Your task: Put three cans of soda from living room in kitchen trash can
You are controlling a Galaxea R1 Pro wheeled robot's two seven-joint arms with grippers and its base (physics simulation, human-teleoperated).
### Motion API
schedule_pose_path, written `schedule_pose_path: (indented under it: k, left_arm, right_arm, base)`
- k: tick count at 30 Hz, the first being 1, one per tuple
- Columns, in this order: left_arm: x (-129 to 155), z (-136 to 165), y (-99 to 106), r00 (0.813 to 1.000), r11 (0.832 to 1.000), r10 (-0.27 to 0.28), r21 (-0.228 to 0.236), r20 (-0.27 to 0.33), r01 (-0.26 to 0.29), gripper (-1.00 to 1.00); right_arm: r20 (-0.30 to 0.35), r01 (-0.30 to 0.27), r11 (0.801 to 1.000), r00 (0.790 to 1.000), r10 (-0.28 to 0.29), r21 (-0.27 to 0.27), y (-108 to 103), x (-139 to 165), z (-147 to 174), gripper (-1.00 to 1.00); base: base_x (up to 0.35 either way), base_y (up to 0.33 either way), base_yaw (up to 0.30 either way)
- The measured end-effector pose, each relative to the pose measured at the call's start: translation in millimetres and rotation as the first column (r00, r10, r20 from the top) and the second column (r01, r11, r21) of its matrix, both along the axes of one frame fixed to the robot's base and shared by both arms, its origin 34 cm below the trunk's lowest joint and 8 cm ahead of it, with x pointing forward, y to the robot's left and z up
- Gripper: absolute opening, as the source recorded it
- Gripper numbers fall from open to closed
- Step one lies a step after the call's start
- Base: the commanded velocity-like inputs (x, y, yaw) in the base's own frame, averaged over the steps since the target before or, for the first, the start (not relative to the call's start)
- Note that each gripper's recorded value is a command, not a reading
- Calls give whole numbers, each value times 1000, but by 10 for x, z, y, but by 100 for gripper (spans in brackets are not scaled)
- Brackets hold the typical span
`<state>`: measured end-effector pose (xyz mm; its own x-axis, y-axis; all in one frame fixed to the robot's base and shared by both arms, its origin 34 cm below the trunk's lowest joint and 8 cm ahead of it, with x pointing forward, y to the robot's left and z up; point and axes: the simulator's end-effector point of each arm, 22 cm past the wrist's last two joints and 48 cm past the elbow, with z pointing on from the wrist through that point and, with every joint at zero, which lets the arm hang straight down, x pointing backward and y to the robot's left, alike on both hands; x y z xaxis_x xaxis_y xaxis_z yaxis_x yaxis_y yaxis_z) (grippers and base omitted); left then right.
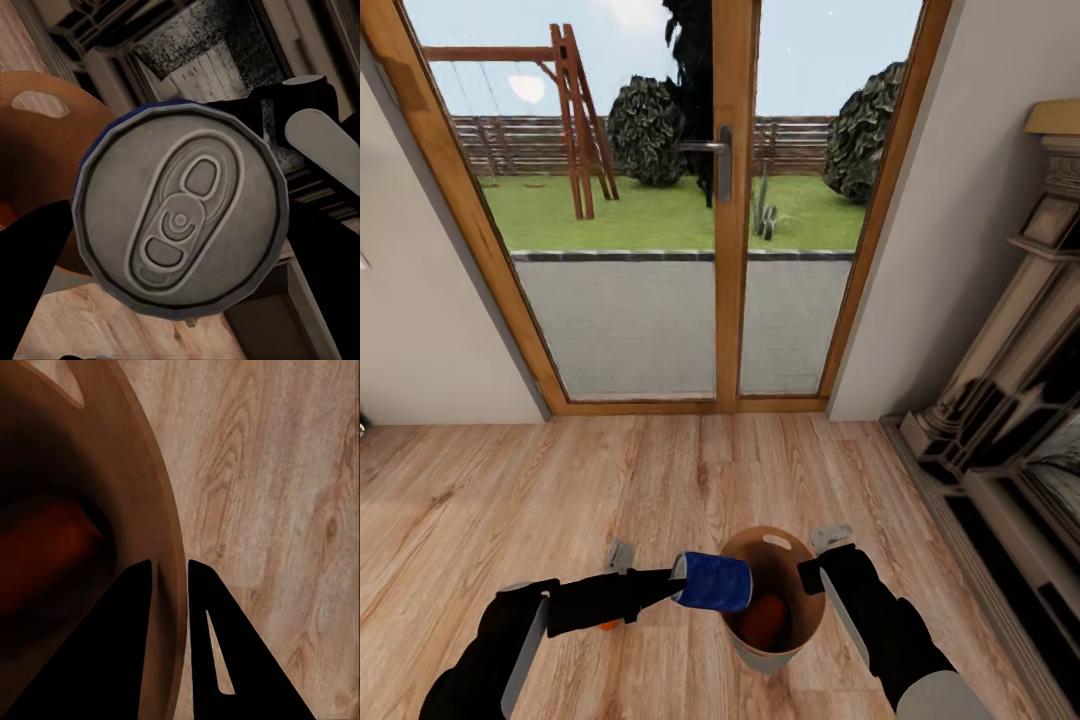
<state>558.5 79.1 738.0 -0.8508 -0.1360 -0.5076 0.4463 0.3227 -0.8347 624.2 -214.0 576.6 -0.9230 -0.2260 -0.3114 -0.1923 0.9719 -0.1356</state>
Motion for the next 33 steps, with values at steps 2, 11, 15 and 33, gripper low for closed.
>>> schedule_pose_path:
  k: [2,11,15,33]
  left_arm:
    - [-5,-6,-6,1000,1000,-1,0,-2,1,-100]
    - [-9,-16,-13,1000,1000,-2,1,-4,2,-100]
    - [-10,-5,-48,1000,1000,-3,-5,-4,3,-100]
    - [45,-69,-123,1000,999,24,24,-9,-24,-100]
  right_arm:
    - [7,5,1000,1000,-5,-28,-43,14,13,-100]
    - [6,14,999,1000,-14,-48,-6,-6,1,-100]
    - [5,15,999,1000,-15,-48,-2,-9,-1,-100]
    - [3,11,999,1000,-11,-50,26,-14,-2,-100]
  base:
    - [0,0,0]
    - [0,0,0]
    - [0,0,0]
    - [0,0,0]
